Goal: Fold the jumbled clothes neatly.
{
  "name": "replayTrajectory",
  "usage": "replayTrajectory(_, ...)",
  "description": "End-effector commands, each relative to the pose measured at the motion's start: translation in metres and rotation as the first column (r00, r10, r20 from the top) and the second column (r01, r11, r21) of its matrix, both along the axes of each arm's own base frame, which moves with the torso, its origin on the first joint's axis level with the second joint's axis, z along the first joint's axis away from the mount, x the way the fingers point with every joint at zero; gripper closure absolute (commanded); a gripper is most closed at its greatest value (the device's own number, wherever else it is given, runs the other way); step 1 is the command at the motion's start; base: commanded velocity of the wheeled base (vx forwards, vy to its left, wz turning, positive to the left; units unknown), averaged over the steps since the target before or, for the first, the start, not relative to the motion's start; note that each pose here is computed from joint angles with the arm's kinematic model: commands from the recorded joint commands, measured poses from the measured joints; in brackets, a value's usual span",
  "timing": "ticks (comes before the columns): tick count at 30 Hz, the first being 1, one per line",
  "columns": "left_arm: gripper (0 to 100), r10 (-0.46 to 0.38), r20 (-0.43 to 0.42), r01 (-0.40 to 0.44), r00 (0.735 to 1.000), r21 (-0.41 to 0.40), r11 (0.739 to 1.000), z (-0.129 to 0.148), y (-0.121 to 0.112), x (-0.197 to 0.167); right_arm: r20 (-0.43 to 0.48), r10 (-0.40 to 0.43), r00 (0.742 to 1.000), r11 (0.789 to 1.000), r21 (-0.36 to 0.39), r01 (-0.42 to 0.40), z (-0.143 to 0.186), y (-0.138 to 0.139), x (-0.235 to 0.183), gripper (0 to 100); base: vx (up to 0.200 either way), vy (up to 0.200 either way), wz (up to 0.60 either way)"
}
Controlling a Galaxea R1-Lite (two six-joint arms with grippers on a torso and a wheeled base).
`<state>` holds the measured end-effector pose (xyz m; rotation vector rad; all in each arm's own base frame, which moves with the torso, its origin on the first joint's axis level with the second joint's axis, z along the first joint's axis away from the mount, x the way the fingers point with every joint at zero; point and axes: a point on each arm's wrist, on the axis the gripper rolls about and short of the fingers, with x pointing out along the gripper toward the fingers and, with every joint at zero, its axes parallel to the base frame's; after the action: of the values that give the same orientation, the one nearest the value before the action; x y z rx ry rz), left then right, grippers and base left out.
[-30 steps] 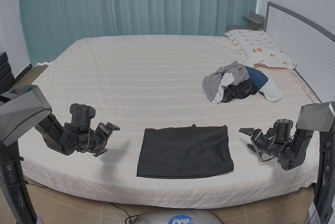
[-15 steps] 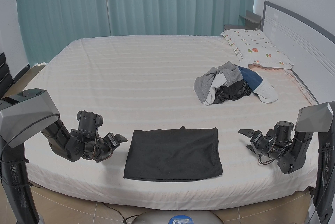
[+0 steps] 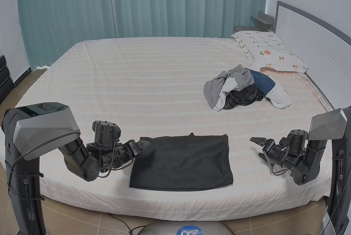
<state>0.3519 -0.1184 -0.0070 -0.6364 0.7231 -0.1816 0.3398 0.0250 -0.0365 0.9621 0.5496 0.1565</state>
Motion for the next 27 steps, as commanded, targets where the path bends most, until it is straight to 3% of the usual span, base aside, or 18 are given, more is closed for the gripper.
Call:
replayTrajectory(1,0,-0.013,-0.055,0.014,0.998,0.022,1.0,-0.0223,-0.0012,-0.0057,-0.003,0.003,1.0,1.0,-0.001,-0.003,-0.0017,0.0005,0.0002,0,0.0,0.0,0.0)
replayTrajectory(21,0,-0.023,-0.019,0.023,1.0,0.001,1.0,-0.0208,-0.0054,-0.0058,-0.005,0.004,1.0,1.0,-0.001,-0.004,-0.0018,0.001,-0.0002,0,0.0,0.0,0.0)
replayTrajectory(22,100,-0.023,-0.019,0.023,1.0,0.001,1.0,-0.0208,-0.0054,-0.0058,-0.005,0.004,1.0,1.0,-0.001,-0.004,-0.0018,0.001,-0.0002,0,0.0,0.0,0.0)
replayTrajectory(27,100,-0.017,-0.02,0.017,1.0,0.0,1.0,-0.0198,-0.005,-0.0066,-0.006,0.004,1.0,1.0,-0.001,-0.004,-0.002,0.001,-0.0006,0,0.0,0.0,0.0)
